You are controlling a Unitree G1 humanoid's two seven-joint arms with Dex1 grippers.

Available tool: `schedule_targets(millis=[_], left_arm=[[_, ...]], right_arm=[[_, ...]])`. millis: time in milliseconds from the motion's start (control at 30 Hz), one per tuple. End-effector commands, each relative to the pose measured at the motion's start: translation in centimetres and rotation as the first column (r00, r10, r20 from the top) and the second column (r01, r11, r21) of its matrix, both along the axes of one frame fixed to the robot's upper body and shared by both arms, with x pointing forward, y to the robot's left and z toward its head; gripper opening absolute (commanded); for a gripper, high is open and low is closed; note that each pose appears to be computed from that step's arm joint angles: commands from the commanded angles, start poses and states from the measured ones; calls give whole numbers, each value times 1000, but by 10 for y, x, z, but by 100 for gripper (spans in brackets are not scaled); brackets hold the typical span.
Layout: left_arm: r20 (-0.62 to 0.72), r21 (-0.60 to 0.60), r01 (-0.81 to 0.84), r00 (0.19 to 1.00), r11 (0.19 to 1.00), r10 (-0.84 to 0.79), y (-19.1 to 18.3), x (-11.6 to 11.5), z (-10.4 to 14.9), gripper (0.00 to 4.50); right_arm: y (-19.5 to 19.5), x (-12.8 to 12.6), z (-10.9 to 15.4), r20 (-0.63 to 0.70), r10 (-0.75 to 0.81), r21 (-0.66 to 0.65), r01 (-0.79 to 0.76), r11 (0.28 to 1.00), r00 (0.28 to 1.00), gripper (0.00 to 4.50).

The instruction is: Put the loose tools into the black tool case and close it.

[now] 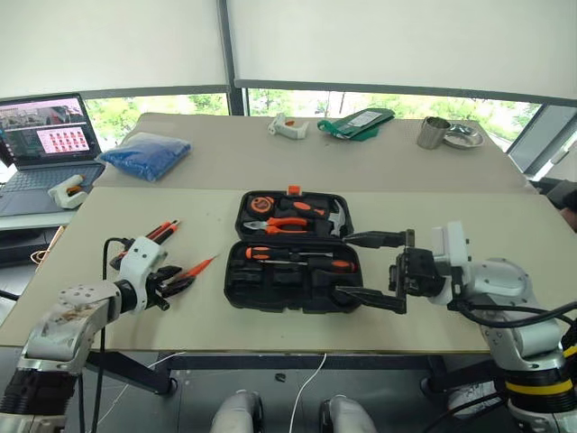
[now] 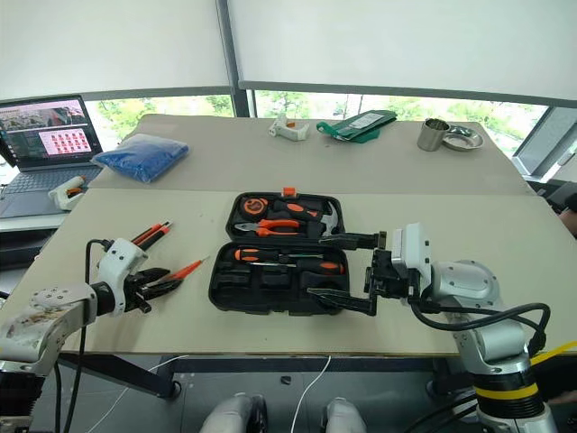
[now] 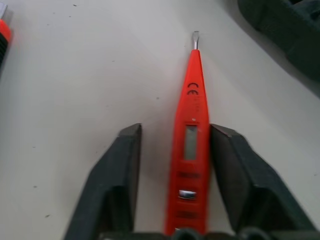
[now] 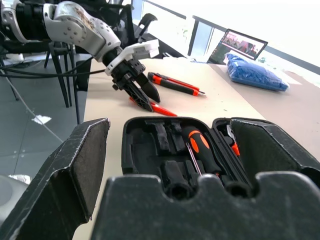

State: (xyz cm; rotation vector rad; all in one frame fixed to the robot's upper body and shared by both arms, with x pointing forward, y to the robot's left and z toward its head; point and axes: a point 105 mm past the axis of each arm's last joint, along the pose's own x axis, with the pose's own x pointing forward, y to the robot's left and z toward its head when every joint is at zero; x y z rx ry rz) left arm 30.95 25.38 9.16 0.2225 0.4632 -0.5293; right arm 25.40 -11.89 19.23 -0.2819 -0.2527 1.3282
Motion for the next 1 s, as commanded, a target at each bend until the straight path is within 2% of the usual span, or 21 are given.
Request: schedule_targets(millis=[33,100,233,300,367,500,600,667,800,1000], left_arm=[[-9,-55,88,996,995,-89,-16,-6,-6,50],[58,-61,105,993,993,-102,-16,-2,8,48],[263,-63,210,947,976,-187,-22,9,51,48],[315,23,401,866,916,-388,-49,12,75,48],[321,101,512,795,853,-515,-69,12,85,48],[214,140,630,734,764,-644,-107,12,85,48],[88,199,732,649,652,-756,-131,7,67,48],[34,239,754,624,612,-781,-134,9,56,48],[-69,281,765,619,580,-783,-127,14,34,48],[-44,294,732,653,615,-756,-136,27,26,48]], right_arm=[[-6,-5,8,49,-2,29,1,1000,999,450],[-12,-4,7,51,-21,25,19,1000,998,450],[-30,-1,6,59,-81,17,80,997,995,450],[-46,4,7,31,-168,7,168,986,985,450],[-59,7,7,18,-220,-15,221,975,975,450],[-79,7,3,12,-278,-72,278,958,961,450],[-82,4,1,21,-284,-97,285,954,959,450],[-82,4,2,27,-289,-94,290,952,957,450],[-78,5,5,45,-288,-99,291,952,957,450],[-82,5,3,43,-310,-114,313,943,950,450]])
